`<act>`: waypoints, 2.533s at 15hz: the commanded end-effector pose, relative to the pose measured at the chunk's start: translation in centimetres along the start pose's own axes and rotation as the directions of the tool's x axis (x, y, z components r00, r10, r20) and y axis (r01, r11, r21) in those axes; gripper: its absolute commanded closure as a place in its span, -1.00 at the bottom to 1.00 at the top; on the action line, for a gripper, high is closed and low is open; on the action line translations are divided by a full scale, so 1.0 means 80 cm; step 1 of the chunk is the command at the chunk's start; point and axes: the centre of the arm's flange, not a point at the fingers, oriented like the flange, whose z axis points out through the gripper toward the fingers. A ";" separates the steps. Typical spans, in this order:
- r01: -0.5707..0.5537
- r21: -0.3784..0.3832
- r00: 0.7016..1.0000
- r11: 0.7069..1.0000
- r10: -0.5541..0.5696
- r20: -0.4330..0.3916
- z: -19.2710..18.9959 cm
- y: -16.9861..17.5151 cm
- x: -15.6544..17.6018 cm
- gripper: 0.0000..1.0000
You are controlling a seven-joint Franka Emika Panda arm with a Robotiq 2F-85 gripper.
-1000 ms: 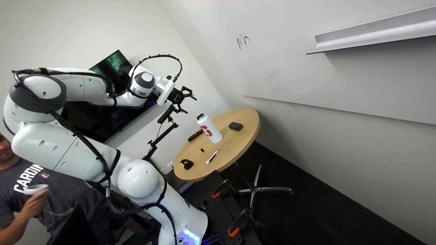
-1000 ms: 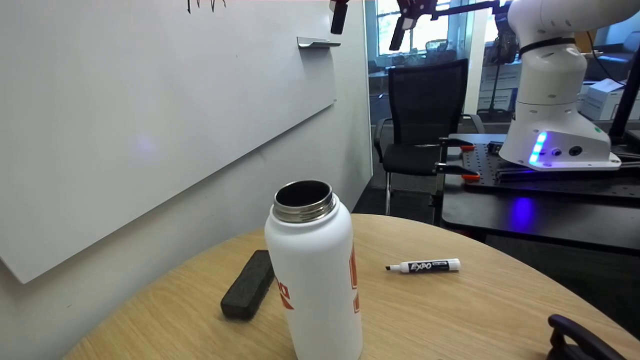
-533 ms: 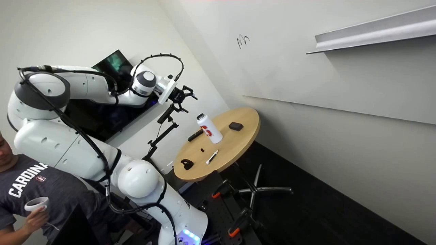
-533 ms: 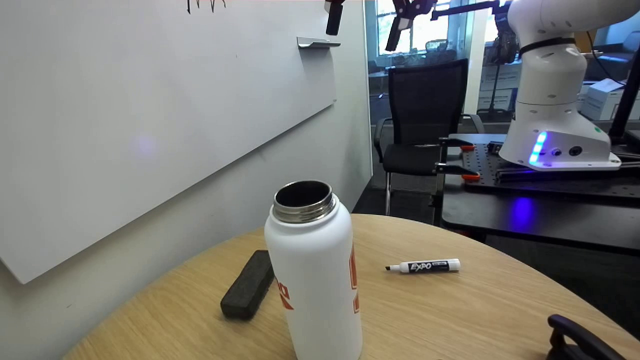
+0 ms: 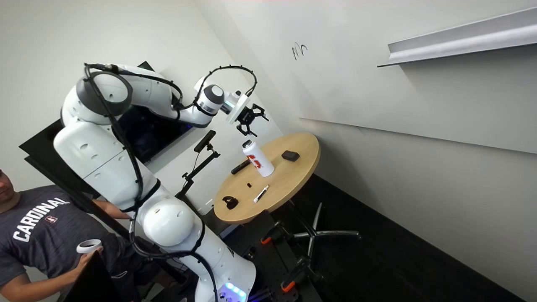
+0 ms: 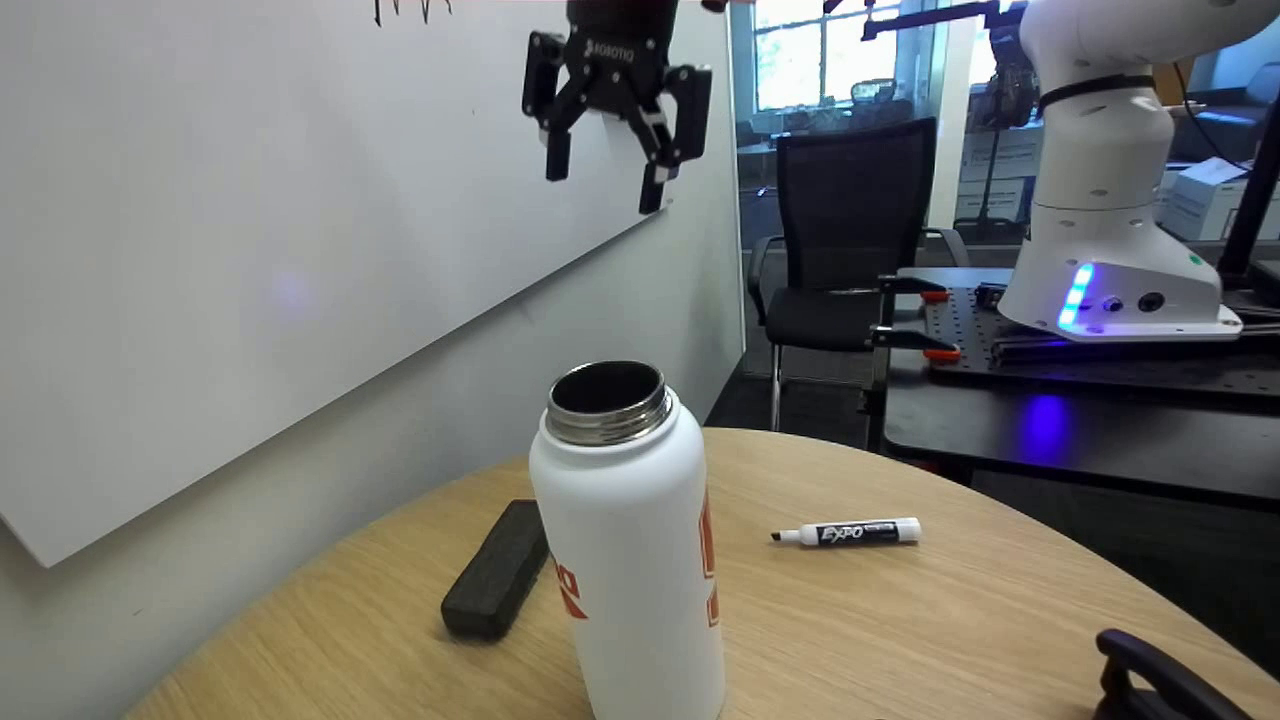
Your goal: Pick up the eraser and rub it on the white board. Pick up the lid from the table and put it on the white bottle.
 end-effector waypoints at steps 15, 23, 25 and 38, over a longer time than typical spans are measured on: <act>0.227 0.164 0.974 0.960 -0.221 -0.055 0.144 0.008 0.091 -1.00; 0.251 0.156 0.964 0.955 -0.233 -0.126 0.233 -0.016 0.119 -1.00; 0.249 0.143 0.963 0.958 -0.230 -0.140 0.255 -0.008 0.119 -1.00; 0.219 0.173 0.971 0.960 -0.197 -0.134 0.318 0.012 0.150 -1.00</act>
